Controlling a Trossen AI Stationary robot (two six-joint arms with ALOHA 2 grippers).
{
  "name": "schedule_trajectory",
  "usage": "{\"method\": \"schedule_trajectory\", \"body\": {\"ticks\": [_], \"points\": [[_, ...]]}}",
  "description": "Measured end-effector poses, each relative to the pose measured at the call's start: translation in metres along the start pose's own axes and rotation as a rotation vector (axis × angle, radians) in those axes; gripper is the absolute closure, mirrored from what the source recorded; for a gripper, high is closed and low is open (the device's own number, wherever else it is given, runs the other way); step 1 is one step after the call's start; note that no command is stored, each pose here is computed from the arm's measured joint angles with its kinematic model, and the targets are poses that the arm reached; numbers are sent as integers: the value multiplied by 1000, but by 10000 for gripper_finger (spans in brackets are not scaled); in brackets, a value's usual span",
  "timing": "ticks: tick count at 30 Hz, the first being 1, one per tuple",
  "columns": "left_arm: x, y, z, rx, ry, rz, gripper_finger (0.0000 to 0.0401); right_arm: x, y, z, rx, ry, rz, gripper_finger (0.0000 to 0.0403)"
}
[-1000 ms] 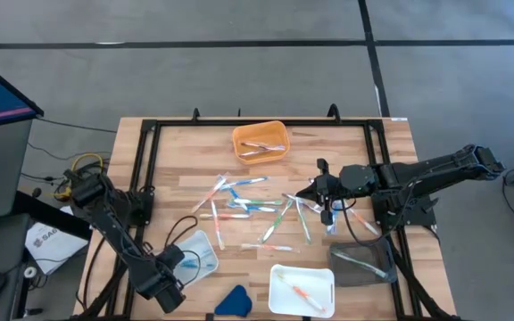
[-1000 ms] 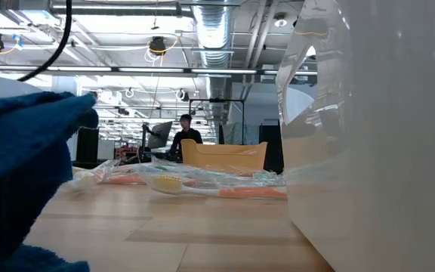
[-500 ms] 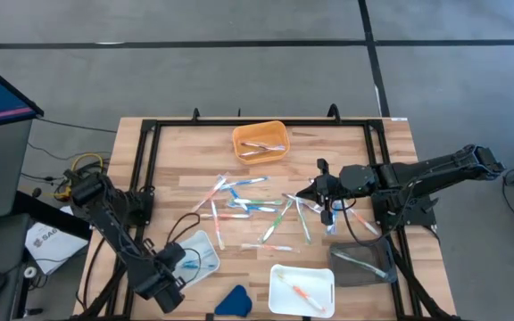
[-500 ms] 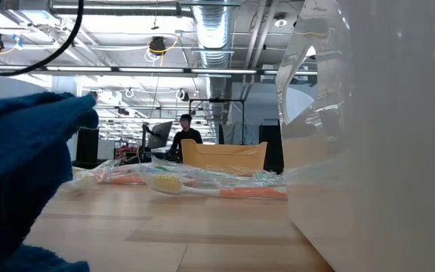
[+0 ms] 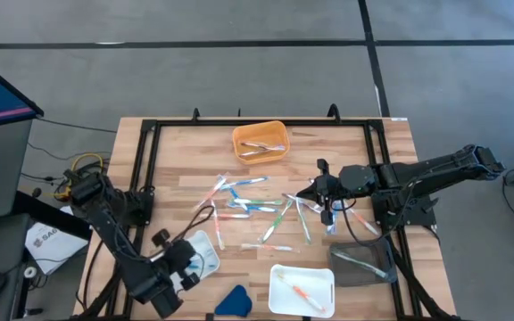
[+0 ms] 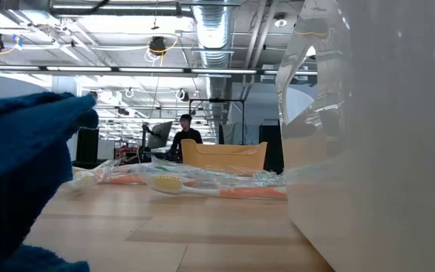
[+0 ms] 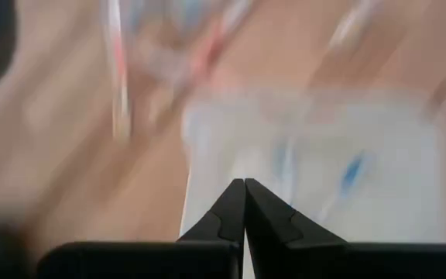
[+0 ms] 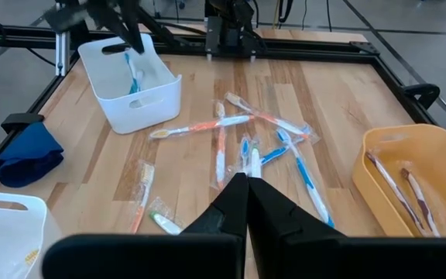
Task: Pick & Place Toothbrushes
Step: Put the green toothbrush into the black bin
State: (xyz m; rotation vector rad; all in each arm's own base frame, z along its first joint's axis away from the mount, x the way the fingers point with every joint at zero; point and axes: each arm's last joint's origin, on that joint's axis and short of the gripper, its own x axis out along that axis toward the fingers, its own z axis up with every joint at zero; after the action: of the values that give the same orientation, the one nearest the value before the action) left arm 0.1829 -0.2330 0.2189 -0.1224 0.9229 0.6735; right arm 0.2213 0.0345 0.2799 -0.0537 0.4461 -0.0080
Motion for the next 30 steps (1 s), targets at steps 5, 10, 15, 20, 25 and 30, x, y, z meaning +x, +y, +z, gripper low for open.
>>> {"method": "schedule_trajectory", "body": {"ticks": [5,10,15,20,25,30], "points": [[-12,-4,7,11,-427,-58,400,0,0,-1,-2,11,-1,401],[-15,-7,16,-52,-715,-89,400,0,0,-1,-2,14,0,401],[-8,-15,30,-192,-799,-107,400,0,0,-2,-3,15,-1,401],[5,-21,49,-346,-786,-111,400,0,0,-1,-3,15,-1,401],[17,-23,63,-426,-727,-101,400,0,0,-1,-3,15,-1,401],[25,-21,71,-440,-674,-80,400,0,0,-1,-3,15,-1,401]]}}
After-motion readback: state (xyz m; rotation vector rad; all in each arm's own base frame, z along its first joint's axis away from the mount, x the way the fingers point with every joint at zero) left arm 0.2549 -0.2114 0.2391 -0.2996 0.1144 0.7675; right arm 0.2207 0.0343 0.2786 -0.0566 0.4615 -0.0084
